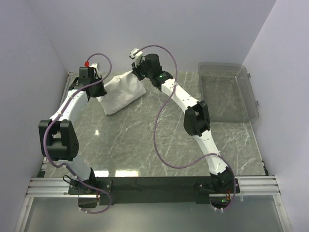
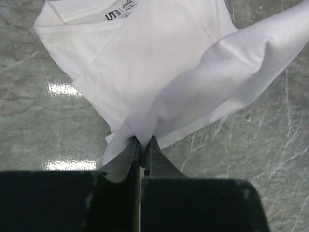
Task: Fold and stack the t-shirts
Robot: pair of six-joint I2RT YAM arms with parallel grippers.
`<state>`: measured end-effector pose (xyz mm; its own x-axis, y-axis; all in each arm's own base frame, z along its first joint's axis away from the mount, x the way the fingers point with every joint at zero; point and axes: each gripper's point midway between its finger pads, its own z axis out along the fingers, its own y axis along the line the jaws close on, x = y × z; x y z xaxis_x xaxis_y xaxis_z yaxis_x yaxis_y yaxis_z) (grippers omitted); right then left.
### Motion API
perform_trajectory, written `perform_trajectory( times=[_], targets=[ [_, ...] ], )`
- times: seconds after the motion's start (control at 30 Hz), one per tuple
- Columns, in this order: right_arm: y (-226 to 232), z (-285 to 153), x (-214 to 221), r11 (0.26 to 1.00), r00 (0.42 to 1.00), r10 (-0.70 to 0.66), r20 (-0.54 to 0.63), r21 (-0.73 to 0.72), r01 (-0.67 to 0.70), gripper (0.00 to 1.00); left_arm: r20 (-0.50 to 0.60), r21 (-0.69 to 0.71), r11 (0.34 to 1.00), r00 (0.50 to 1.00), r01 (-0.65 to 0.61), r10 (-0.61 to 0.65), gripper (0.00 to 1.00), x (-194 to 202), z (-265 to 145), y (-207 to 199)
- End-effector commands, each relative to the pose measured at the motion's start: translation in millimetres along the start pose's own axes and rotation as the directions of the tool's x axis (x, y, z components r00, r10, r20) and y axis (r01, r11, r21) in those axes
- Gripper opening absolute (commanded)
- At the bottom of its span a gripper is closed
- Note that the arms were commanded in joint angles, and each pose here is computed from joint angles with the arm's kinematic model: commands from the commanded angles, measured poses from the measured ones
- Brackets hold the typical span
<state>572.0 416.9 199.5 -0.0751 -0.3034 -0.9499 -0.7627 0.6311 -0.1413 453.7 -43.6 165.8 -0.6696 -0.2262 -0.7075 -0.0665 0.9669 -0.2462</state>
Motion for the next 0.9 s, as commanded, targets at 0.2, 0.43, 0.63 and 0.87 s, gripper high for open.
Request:
perform_trajectory(
  times=[0.2, 0.43, 0.63, 0.87],
  targets=[
    [28, -54, -34, 0.938, 0.993, -0.100, 0.061, -0.327, 0.115, 0.00, 0.060, 0.234, 0.969, 0.996, -0.082, 0.070, 0.01, -5, -33, -45],
    [39, -143, 31, 0.855, 0.969, -0.240, -0.056, -0.485, 0.184, 0.00, -0.126, 0.400, 0.916, 0.988, -0.036, 0.093, 0.01, 91, -60, -89],
    [57, -220, 109, 0.759, 0.917, -0.362, -0.166, -0.624, 0.187, 0.00, -0.244, 0.469, 0.883, 0.962, 0.003, 0.126, 0.01, 164, -88, -128],
    [97, -314, 189, 0.632, 0.839, -0.489, -0.236, -0.760, 0.155, 0.00, -0.359, 0.492, 0.868, 0.923, 0.062, 0.137, 0.01, 233, -115, -157]
  ],
)
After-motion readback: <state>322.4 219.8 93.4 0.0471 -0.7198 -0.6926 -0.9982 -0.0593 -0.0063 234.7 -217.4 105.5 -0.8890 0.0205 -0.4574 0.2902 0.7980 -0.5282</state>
